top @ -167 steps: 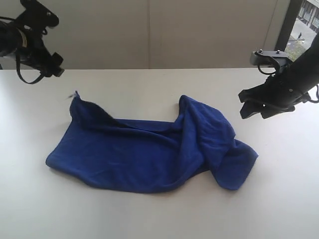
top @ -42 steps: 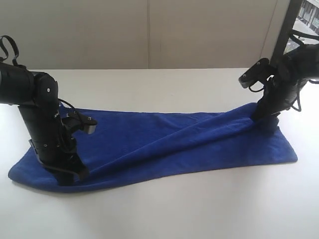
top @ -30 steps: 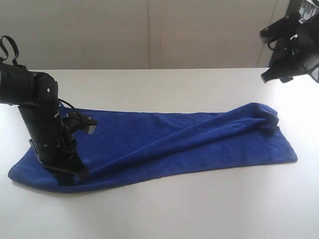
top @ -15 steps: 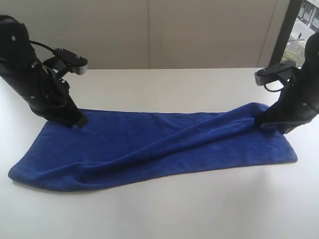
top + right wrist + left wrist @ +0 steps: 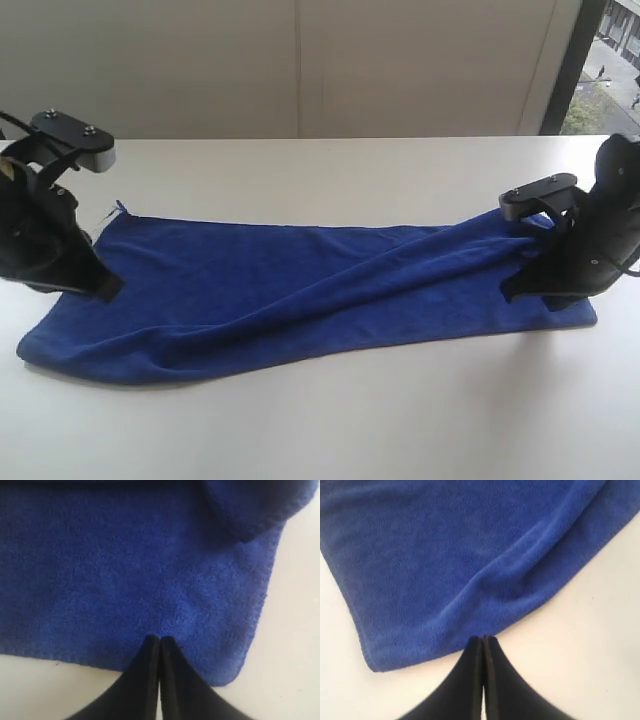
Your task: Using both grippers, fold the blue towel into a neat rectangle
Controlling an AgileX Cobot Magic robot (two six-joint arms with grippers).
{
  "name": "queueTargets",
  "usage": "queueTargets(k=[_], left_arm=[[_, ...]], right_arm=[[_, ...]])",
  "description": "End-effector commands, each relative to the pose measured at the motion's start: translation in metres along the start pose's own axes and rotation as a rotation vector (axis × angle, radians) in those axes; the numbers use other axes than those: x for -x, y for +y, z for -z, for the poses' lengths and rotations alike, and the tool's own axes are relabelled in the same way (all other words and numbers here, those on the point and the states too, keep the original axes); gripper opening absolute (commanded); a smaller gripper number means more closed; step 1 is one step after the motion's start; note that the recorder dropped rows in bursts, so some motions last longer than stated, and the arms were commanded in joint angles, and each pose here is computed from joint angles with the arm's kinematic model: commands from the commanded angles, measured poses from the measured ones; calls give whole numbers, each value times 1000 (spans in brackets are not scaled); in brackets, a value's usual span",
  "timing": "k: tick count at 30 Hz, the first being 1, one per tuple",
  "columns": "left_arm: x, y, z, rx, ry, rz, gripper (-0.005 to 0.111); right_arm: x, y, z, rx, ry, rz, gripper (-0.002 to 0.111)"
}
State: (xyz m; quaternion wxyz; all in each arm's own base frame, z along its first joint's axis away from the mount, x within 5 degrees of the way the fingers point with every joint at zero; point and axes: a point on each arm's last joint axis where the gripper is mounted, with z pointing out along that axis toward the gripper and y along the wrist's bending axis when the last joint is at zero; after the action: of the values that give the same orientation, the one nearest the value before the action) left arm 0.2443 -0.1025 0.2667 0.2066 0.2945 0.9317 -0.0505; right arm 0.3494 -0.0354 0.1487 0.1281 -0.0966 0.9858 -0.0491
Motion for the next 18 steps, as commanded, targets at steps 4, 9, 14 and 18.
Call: queueTargets(k=[4,9,14,18], left_arm=[[-32,-8,13,1,-22,44,0],[-38,-10,19,6,-43,43,0],[-38,-10,20,6,-47,42,0],[-37,-11,20,-6,-51,54,0]], right_arm=[[-1,2,-19,9,17,11,0],[-9,3,-23,21,102,24,0],[-22,3,-21,23,241,49,0],[-48,1,-21,-27,430,62,0]])
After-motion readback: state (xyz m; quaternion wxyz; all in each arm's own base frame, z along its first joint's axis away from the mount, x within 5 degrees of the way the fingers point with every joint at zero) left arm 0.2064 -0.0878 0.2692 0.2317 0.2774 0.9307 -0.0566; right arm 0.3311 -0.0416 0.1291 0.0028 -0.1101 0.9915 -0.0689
